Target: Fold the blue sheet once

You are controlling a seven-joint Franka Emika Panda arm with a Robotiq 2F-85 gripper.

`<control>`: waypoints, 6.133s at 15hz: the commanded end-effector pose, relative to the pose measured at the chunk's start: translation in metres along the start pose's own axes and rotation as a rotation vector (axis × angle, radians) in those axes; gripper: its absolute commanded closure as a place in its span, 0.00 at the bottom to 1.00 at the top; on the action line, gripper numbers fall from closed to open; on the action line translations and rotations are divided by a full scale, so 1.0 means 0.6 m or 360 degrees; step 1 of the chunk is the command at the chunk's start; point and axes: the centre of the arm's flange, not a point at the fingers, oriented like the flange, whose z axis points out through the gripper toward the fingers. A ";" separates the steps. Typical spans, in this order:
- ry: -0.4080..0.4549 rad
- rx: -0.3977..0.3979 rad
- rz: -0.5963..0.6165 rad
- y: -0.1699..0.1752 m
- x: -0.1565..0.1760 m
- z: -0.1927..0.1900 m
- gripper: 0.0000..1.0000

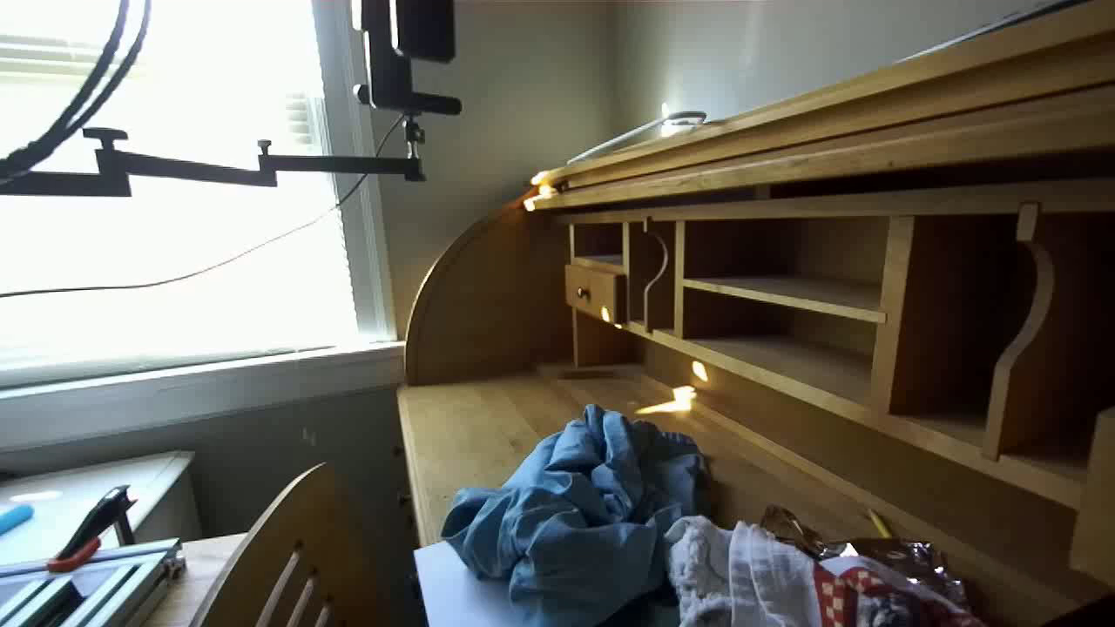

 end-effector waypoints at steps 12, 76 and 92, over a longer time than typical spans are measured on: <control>0.0200 -0.0046 0.0182 -0.080 0.094 0.011 0.00; 0.0727 -0.0313 -0.0196 -0.386 0.354 0.523 0.00; 0.0744 -0.0051 -0.0309 -0.354 0.389 0.599 0.49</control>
